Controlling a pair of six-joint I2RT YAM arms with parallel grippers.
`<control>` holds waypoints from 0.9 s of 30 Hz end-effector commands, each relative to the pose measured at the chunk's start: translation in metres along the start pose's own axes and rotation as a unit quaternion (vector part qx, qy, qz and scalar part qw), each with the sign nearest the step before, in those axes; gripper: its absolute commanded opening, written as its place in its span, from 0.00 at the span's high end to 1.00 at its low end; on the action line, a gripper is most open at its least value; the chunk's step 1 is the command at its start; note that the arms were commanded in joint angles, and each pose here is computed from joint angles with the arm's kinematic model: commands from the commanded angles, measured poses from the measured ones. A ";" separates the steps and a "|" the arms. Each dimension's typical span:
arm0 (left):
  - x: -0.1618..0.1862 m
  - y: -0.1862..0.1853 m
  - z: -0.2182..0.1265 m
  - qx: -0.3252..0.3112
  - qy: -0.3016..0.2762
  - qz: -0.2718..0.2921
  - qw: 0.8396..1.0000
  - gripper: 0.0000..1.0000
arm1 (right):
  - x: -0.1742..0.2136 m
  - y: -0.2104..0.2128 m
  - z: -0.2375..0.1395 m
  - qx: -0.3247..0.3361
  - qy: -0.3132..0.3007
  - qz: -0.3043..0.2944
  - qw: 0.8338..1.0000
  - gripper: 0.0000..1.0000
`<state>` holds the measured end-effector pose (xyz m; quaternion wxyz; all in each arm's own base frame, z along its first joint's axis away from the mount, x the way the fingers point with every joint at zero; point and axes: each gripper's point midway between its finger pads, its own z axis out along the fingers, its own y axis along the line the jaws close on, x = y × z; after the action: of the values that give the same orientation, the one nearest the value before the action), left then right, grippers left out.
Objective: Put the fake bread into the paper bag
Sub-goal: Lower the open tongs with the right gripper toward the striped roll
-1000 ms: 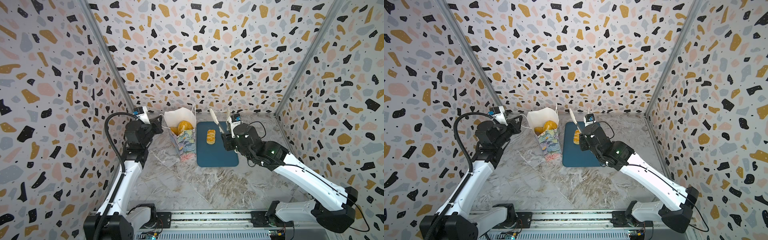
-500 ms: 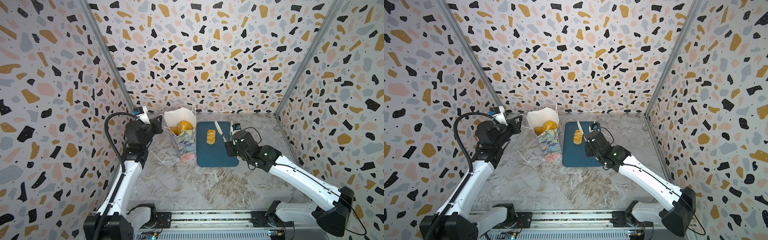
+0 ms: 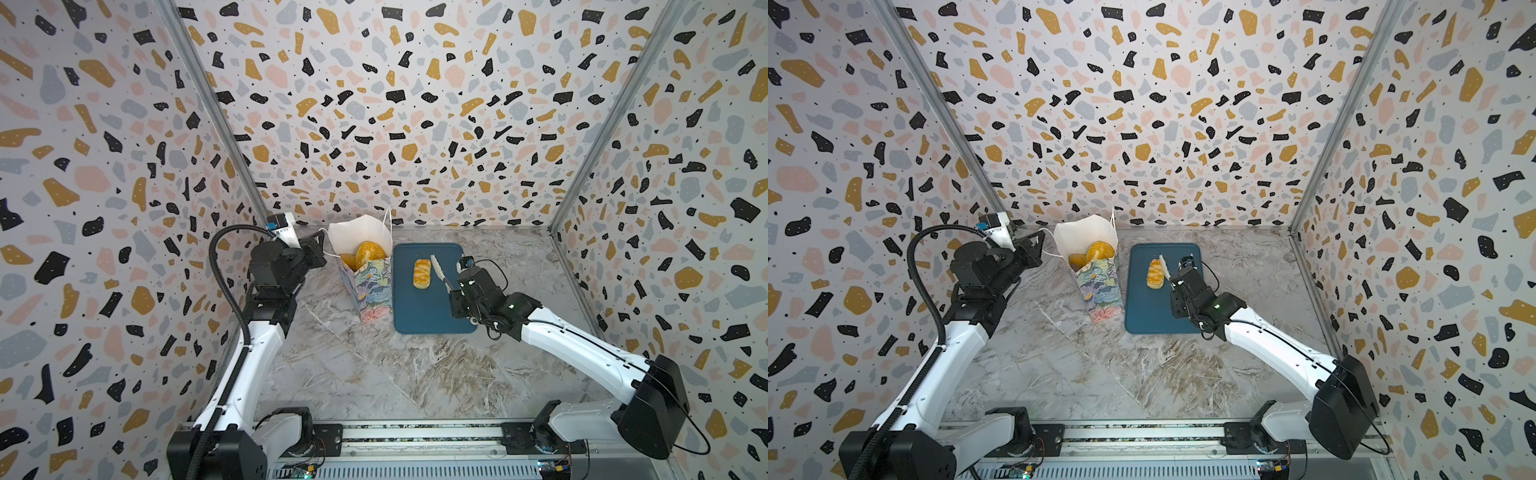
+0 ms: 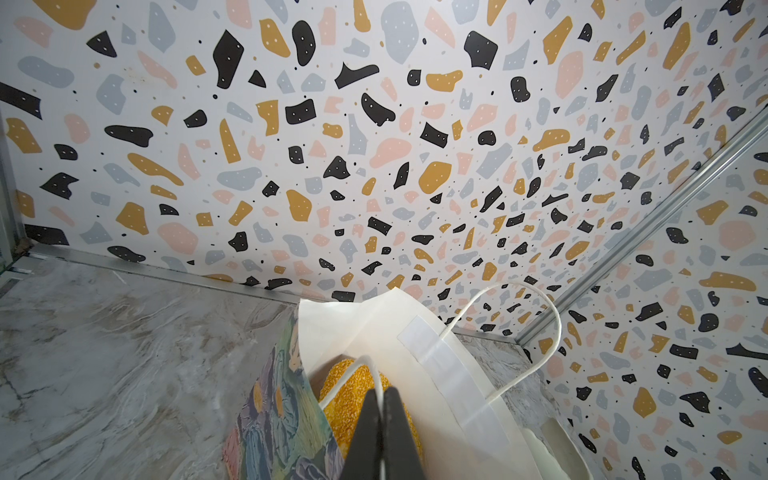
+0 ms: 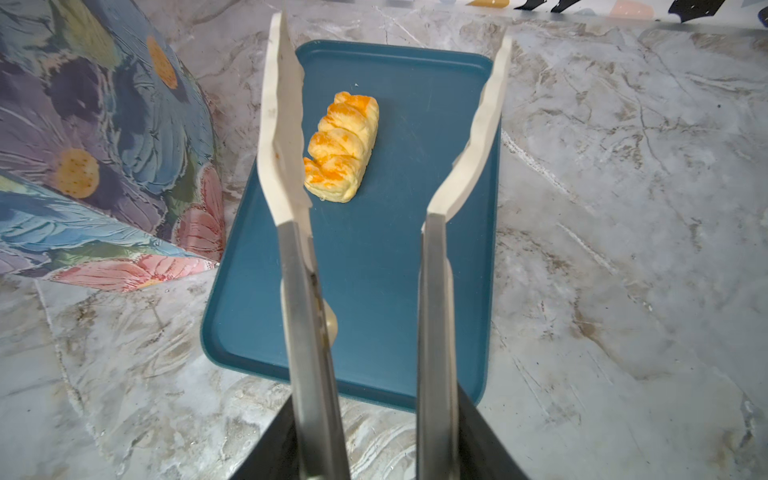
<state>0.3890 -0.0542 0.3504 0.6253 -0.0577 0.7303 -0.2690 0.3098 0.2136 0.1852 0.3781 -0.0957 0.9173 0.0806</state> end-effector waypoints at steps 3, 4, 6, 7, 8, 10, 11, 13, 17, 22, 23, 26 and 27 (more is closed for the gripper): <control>-0.011 -0.009 -0.002 0.014 -0.022 0.007 1.000 1.00 | -0.009 0.001 0.007 -0.012 -0.011 0.014 1.000 0.51; -0.012 -0.010 -0.003 0.016 -0.022 0.007 1.000 1.00 | -0.007 0.000 0.010 -0.013 -0.003 0.017 1.000 0.50; -0.014 -0.012 -0.005 0.020 -0.026 0.007 0.999 1.00 | -0.006 0.000 0.016 -0.012 0.012 0.022 1.000 0.50; -0.015 -0.014 -0.006 0.022 -0.029 0.007 0.999 1.00 | -0.004 0.000 0.020 -0.007 0.022 0.021 1.000 0.50; -0.016 -0.015 -0.007 0.024 -0.031 0.006 0.999 1.00 | -0.004 0.001 0.023 -0.004 0.029 0.019 0.999 0.49; -0.017 -0.015 -0.008 0.024 -0.032 0.008 0.999 1.00 | 0.001 0.001 0.029 0.003 0.045 0.018 0.999 0.48; -0.016 -0.015 -0.007 0.024 -0.030 0.007 0.999 1.00 | 0.005 0.001 0.033 0.005 0.056 0.018 0.998 0.48; -0.015 -0.014 -0.006 0.025 -0.029 0.004 0.999 1.00 | 0.012 0.004 0.038 0.004 0.073 0.019 0.997 0.48; -0.013 -0.015 -0.004 0.031 -0.025 0.000 0.999 1.00 | 0.017 0.013 0.048 -0.011 0.092 0.019 0.996 0.48; -0.012 -0.013 -0.003 0.028 -0.024 -0.001 0.999 1.00 | 0.013 0.023 0.055 -0.001 0.101 0.004 0.995 0.47; -0.012 -0.013 -0.002 0.028 -0.023 -0.001 0.999 1.00 | 0.013 0.023 0.058 0.006 0.105 0.001 0.994 0.47; -0.010 -0.013 -0.001 0.030 -0.020 -0.004 0.999 1.00 | 0.014 0.027 0.064 0.020 0.114 -0.008 0.993 0.46; -0.011 -0.013 -0.001 0.030 -0.020 -0.004 0.999 1.00 | 0.013 0.029 0.065 0.021 0.115 -0.009 0.993 0.46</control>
<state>0.3884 -0.0558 0.3515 0.6222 -0.0628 0.7284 -0.2800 0.3349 0.2526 0.1195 0.2636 -0.1093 0.9566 0.0586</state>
